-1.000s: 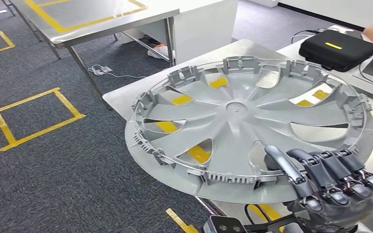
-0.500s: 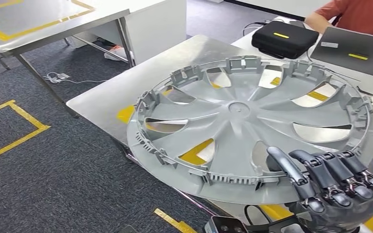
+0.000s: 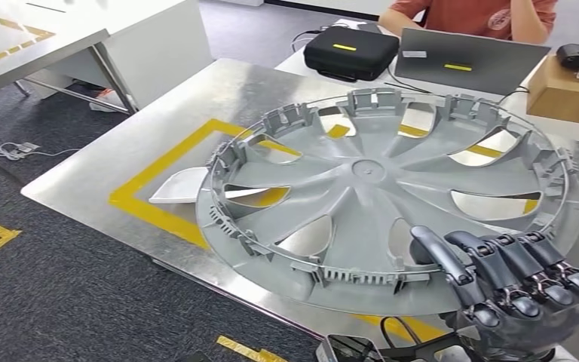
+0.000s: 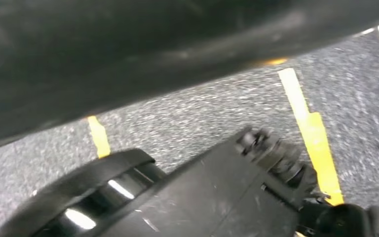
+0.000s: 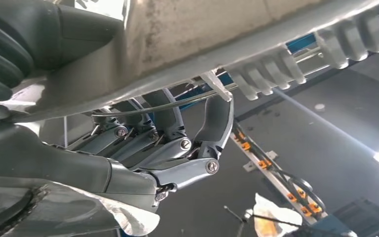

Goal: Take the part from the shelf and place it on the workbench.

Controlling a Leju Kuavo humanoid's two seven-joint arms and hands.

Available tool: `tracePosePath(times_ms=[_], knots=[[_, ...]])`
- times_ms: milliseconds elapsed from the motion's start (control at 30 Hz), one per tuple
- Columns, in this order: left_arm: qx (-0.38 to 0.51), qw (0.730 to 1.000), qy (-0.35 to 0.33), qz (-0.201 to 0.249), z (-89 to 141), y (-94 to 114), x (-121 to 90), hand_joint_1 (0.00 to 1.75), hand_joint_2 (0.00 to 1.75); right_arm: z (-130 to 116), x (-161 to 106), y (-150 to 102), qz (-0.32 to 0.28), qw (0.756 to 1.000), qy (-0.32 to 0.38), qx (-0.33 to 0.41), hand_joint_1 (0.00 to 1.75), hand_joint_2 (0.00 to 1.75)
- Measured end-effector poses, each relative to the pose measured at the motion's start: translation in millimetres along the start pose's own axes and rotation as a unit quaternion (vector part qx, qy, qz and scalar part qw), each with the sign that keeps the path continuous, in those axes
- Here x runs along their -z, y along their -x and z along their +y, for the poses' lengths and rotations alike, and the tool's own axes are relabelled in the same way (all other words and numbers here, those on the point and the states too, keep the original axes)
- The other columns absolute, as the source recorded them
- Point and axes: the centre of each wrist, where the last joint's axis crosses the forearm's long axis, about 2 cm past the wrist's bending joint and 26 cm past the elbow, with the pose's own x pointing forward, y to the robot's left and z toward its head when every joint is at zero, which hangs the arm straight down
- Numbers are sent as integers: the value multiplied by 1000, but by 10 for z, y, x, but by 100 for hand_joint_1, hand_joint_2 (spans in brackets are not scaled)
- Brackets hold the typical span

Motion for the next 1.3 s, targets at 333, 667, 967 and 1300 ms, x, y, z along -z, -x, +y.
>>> tracePosePath(times_ms=[333,667,967,1300], knots=[[1,1000,2,-1,-15,-14,2,0,0,-1,-6,3,-3,1000,-1,0,175,175],[1,1000,2,-3,-16,-30,9,0,0,4,-17,7,-3,1000,-5,-2,175,175],[4,1000,4,-2,-22,-12,-1,0,0,13,-23,2,0,1000,-7,-1,175,175],[4,1000,4,-3,-19,-22,4,0,0,13,-24,5,0,1000,-7,-1,175,175]])
